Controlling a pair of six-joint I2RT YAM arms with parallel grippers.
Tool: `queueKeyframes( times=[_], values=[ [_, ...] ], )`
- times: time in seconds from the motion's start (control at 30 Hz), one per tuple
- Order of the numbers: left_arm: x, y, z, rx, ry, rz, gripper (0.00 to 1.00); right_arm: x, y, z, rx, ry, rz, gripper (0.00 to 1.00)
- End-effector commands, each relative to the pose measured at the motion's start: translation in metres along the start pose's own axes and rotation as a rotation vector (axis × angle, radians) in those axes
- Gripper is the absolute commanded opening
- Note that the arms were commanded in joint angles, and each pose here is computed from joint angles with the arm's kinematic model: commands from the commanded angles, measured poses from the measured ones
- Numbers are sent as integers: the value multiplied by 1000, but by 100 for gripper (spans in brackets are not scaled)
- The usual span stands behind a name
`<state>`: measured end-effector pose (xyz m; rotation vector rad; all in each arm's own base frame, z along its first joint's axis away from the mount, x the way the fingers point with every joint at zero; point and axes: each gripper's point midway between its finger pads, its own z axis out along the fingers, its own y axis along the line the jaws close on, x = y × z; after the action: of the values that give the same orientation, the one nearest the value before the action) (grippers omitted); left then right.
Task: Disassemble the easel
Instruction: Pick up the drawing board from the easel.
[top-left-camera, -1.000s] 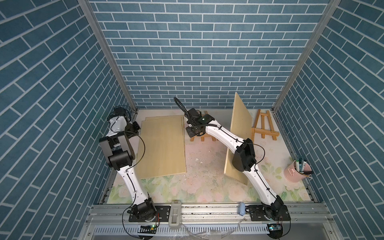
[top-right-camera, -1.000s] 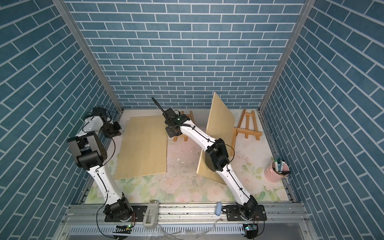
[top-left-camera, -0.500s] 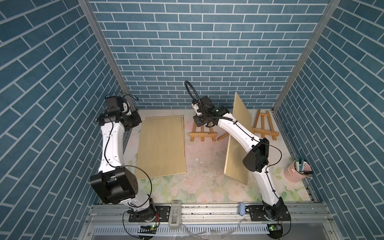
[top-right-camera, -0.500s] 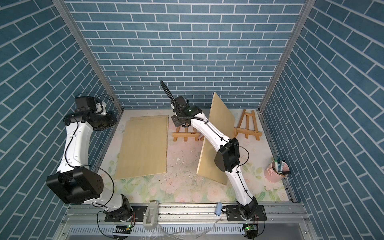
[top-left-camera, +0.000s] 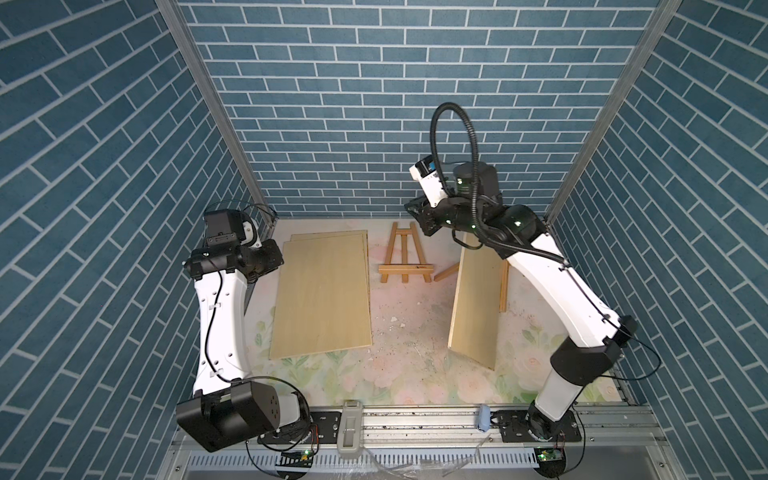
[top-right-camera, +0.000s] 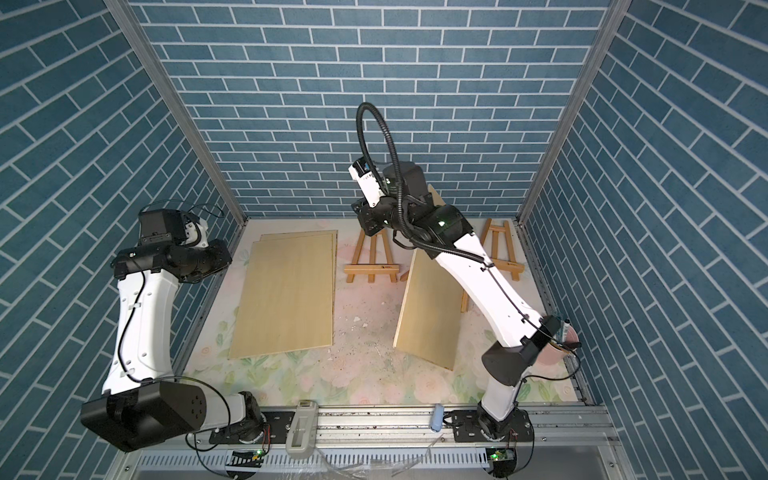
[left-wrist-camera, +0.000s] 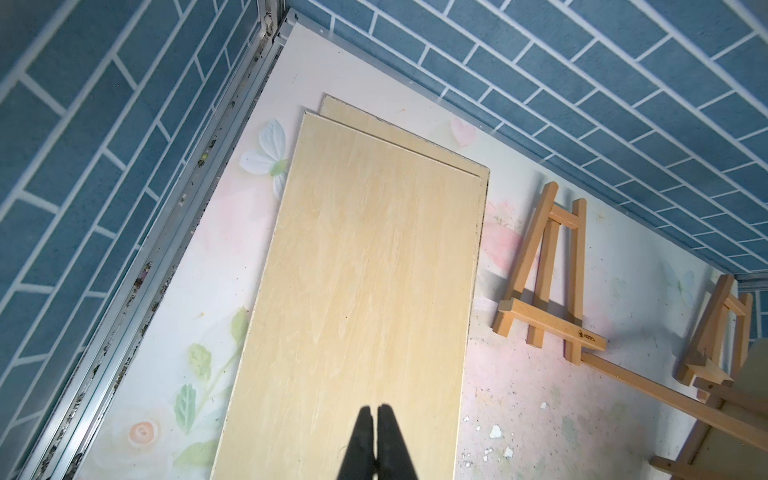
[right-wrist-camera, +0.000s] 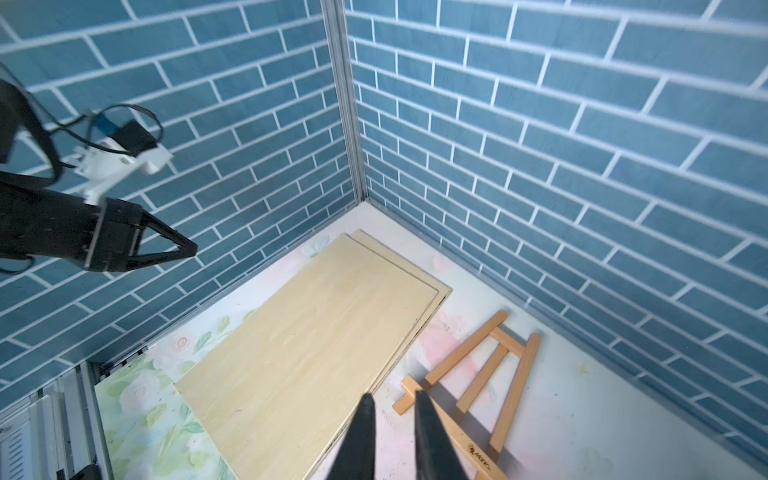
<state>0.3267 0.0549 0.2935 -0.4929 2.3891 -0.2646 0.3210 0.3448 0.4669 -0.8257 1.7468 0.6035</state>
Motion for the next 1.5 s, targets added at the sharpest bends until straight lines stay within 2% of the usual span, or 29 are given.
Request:
queueKeyframes(
  times=[0.0, 0.2, 0.33, 0.53, 0.67, 0.8, 0.9, 1.1, 1.27, 1.47],
  values=[
    [14, -15, -16, 44, 31, 9, 10, -22, -22, -58, 131, -55, -26, 26],
    [30, -45, -36, 96, 72, 84, 15, 6, -78, -134, 354, 39, 111, 26],
    [36, -71, -49, 126, 68, 160, 15, 42, -107, -166, 475, 101, 215, 28],
    [38, -126, -69, 215, 28, 264, 20, 108, -150, -200, 600, 200, 455, 29],
    [44, -175, -76, 320, 30, 328, 27, 162, -171, -192, 560, 265, 665, 28],
    [73, -236, -72, 424, 96, 441, 32, 220, -181, -177, 499, 296, 851, 29],
    [96, -276, -67, 503, 156, 500, 38, 259, -184, -170, 486, 329, 941, 31],
    [129, -331, -63, 615, 243, 581, 42, 321, -191, -158, 486, 384, 1060, 33],
    [147, -360, -66, 659, 266, 654, 45, 346, -195, -150, 490, 410, 1099, 33],
    [160, -388, -60, 717, 287, 671, 48, 371, -203, -145, 511, 436, 1138, 33]
  ],
)
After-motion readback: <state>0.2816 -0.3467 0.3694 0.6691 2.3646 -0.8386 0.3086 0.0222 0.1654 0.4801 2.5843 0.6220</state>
